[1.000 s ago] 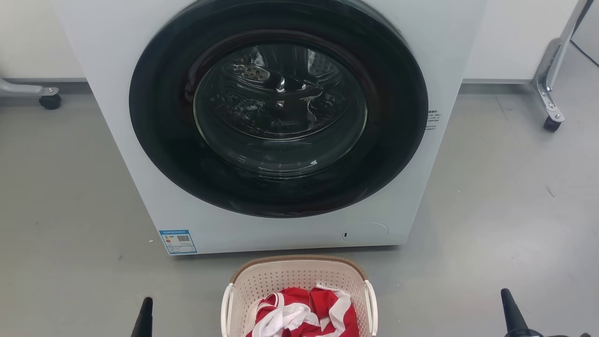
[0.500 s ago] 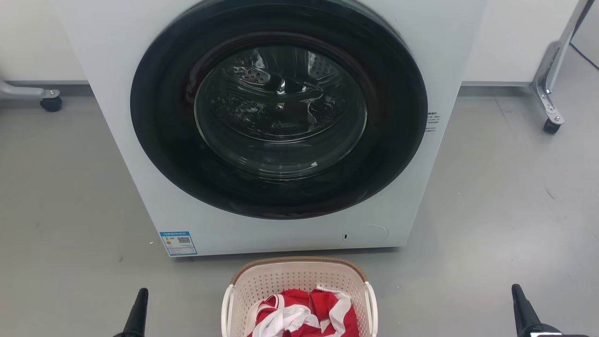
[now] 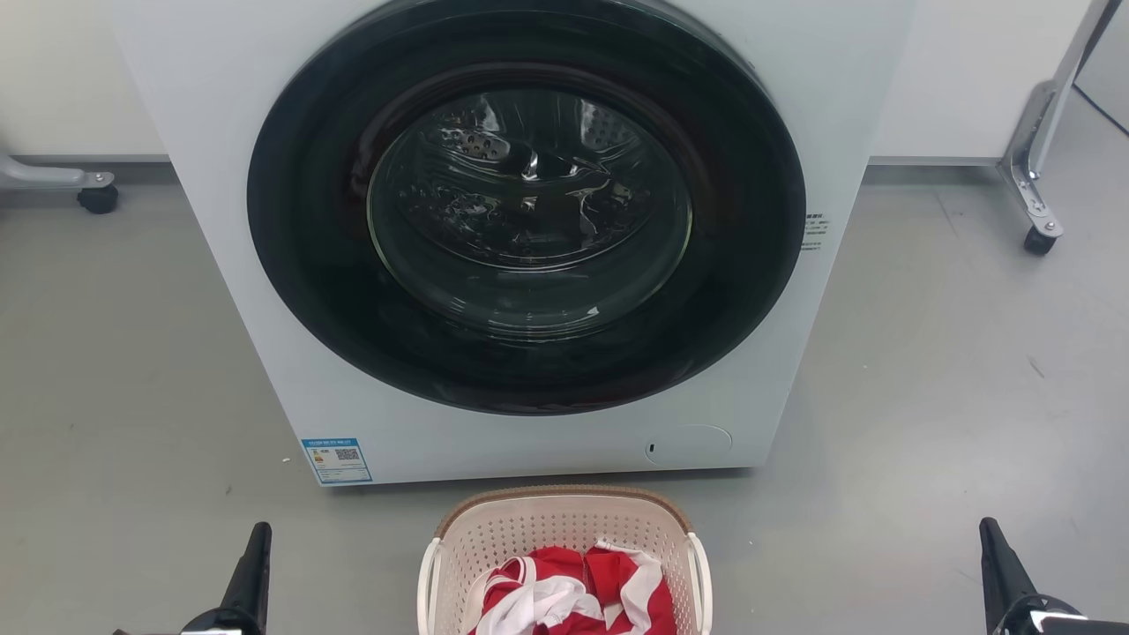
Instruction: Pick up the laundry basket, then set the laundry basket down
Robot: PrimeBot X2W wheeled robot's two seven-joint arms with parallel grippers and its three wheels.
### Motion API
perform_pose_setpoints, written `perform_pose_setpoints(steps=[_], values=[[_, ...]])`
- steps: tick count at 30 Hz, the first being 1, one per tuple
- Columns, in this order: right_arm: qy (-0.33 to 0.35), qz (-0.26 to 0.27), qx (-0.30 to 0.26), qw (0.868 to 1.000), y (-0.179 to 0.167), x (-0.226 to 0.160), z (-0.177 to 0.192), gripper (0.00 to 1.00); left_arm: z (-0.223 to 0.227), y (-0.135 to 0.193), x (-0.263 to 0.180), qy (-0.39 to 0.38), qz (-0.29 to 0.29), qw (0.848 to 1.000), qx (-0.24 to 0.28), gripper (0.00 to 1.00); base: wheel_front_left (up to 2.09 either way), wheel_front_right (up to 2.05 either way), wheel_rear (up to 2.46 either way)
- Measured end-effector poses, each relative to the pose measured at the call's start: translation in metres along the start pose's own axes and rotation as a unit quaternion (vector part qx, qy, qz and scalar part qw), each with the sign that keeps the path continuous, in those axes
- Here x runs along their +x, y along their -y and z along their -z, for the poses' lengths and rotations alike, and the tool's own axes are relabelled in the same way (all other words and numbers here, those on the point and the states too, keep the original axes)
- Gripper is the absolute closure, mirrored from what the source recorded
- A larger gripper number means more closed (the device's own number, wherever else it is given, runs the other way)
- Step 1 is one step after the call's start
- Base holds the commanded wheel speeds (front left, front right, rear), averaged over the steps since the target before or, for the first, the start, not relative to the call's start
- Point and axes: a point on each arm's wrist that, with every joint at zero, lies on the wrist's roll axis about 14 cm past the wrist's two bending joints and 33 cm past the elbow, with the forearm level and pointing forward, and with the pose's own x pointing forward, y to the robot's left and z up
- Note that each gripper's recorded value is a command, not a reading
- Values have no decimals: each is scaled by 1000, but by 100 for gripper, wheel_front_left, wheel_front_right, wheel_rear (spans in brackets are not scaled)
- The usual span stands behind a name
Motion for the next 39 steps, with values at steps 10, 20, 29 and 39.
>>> perform_pose_setpoints(steps=[10,20,29,39], values=[[0,-1,0,1000,-1,1,0,100,0,0,0,0,0,1000,0,100,0,0,0],[0,-1,0,1000,-1,1,0,100,0,0,0,0,0,1000,0,100,0,0,0],[0,-1,0,1000,-1,1,0,100,0,0,0,0,0,1000,0,100,0,0,0],[0,-2,0,1000,-1,1,0,100,0,0,0,0,0,1000,0,100,0,0,0]])
